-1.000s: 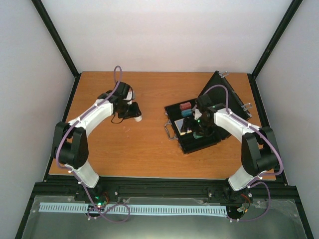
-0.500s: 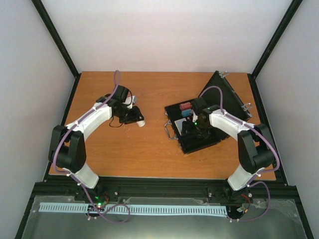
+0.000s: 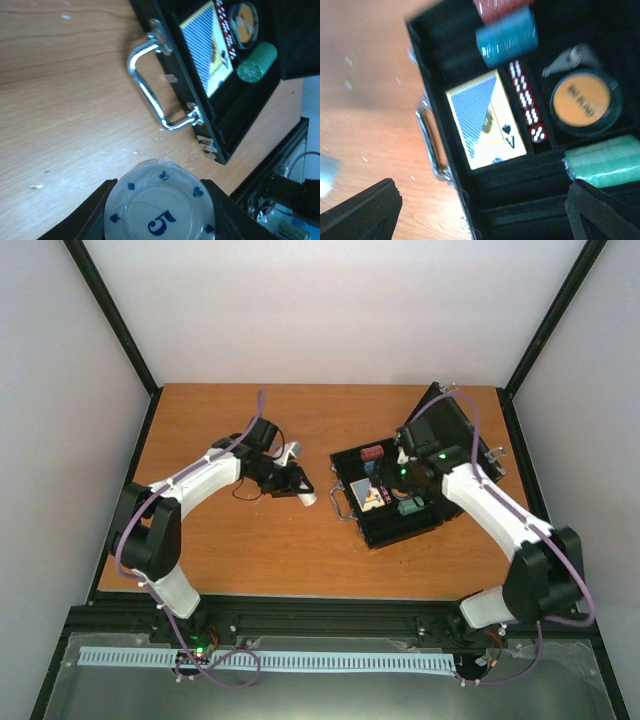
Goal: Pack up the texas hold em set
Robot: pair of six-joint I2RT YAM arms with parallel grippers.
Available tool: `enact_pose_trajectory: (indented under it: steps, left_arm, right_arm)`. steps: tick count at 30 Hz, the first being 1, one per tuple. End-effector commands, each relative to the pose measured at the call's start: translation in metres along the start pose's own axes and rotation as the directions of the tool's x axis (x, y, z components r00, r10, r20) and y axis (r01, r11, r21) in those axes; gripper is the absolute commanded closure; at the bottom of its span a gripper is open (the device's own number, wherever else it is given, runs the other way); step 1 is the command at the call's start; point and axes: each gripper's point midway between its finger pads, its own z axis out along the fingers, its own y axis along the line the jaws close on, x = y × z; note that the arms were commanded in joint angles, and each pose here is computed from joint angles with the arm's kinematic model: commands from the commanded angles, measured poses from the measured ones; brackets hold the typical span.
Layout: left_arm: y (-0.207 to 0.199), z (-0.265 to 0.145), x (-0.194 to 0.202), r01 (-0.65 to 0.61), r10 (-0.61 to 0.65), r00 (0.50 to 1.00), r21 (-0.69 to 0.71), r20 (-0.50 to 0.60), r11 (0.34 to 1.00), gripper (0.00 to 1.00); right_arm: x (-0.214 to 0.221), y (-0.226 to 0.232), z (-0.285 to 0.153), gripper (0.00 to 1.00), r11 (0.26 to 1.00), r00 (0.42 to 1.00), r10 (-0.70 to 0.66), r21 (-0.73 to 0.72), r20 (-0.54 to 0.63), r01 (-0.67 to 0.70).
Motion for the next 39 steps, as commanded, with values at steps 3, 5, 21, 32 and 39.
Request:
enact_pose_trajectory:
  steps: [3, 5, 21, 32, 39]
  left_arm:
    - [-0.059, 0.027, -0.005, -0.063, 0.067, 0.998, 0.159, -0.02, 0.985, 0.99]
    - [-0.078, 0.039, -0.002, -0.091, 0.099, 0.994, 0.167, -0.04, 0.982, 0.99]
    - [-0.173, 0.136, 0.022, -0.116, 0.142, 0.984, 0.215, -0.11, 0.97, 0.99]
    - [-0.22, 0.183, 0.015, -0.017, 0.061, 0.989, 0.308, -0.135, 0.951, 0.68]
    - [-0.222, 0.187, 0.013, -0.011, 0.055, 0.989, 0.299, -0.139, 0.954, 0.01]
  right_arm:
    - [-0.047, -0.017, -0.07, 0.09, 0.991, 0.96, 0.075, 0.085, 0.268, -0.101]
    - [-0.049, -0.027, -0.075, 0.08, 0.986, 0.958, 0.087, 0.116, 0.274, -0.123]
    - [-0.03, -0.061, -0.092, 0.06, 0.969, 0.954, 0.1, 0.19, 0.282, -0.158]
    - [-0.016, -0.081, -0.097, 0.03, 0.959, 0.961, 0.098, 0.235, 0.257, -0.161]
    - [-0.01, -0.085, -0.094, 0.02, 0.962, 0.97, 0.087, 0.234, 0.227, -0.141]
